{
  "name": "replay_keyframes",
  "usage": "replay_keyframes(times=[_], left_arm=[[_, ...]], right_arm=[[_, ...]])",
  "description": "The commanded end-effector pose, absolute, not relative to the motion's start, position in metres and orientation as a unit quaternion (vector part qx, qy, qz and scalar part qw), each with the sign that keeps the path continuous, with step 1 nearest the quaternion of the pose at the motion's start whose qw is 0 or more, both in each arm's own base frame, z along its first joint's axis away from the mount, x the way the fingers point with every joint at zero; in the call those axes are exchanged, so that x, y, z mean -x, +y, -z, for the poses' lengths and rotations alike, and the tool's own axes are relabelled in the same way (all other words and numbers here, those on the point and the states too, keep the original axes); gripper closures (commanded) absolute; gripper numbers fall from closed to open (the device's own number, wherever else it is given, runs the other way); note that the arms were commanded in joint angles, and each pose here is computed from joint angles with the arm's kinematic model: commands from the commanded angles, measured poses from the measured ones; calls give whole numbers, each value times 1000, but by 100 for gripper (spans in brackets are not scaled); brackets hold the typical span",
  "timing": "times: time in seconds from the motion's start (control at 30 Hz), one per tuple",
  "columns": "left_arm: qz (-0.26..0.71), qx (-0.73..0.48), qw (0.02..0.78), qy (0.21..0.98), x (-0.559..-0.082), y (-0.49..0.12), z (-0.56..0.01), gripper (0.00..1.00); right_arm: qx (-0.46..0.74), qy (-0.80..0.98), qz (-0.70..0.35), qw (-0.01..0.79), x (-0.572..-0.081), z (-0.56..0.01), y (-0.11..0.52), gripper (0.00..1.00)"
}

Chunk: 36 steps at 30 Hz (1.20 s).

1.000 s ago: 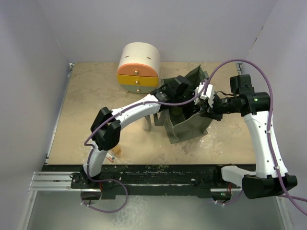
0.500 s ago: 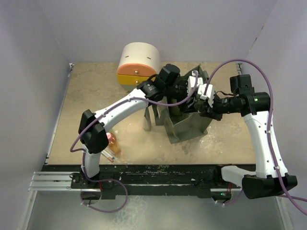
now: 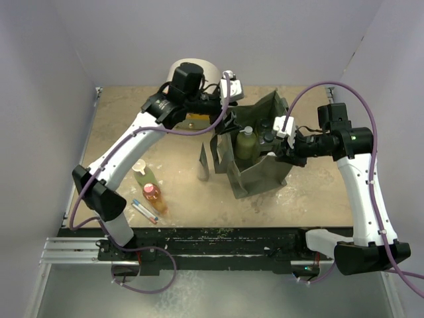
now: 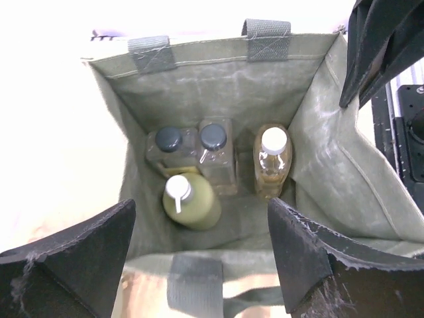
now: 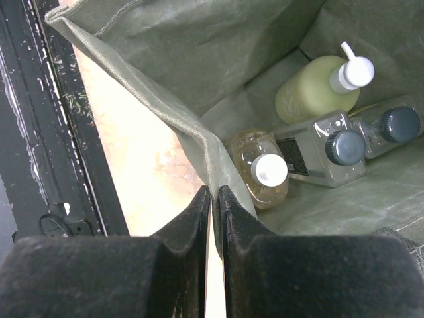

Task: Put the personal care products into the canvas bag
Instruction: Place the care product in the canvas bag, then pick up the care product from the center of the board.

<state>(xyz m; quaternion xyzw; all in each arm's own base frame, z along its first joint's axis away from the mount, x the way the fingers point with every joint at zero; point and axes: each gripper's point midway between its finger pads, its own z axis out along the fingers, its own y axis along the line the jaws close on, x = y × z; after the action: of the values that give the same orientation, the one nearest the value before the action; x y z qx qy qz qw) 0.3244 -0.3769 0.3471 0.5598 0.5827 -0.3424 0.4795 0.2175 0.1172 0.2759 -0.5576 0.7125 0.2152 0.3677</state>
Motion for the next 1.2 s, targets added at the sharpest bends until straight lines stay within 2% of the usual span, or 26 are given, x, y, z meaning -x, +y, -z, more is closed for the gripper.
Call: replay_keyframes(times=[0.0,0.27,0.47,0.67,0.8,1.0,1.17], left_arm=[[283,-575,522,563,-311,-344,-390,16],[173,-520,553,628,-319,-281,-399,13],[96,-472,538,692,-316,-227,-379,11],[51,-385,487,782,-303,-152,-336,6],[29,-325,450,831,-289,-104,-309,5],[9,-271,382,883,-265,-59,-260,4],[-3,-271,338,901,-256,-49,-232,3]], right_arm=[[556,703,-237,376,-205,-287,124,88],[549,716,-214,374,-213,-288,117,80],[535,723,-206,387,-217,-296,116,66],[528,729,-205,384,-219,-297,115,51],[526,733,-205,380,-221,-300,115,45],[526,729,-201,390,-223,-310,115,40],[528,721,-210,397,-223,-314,119,39]])
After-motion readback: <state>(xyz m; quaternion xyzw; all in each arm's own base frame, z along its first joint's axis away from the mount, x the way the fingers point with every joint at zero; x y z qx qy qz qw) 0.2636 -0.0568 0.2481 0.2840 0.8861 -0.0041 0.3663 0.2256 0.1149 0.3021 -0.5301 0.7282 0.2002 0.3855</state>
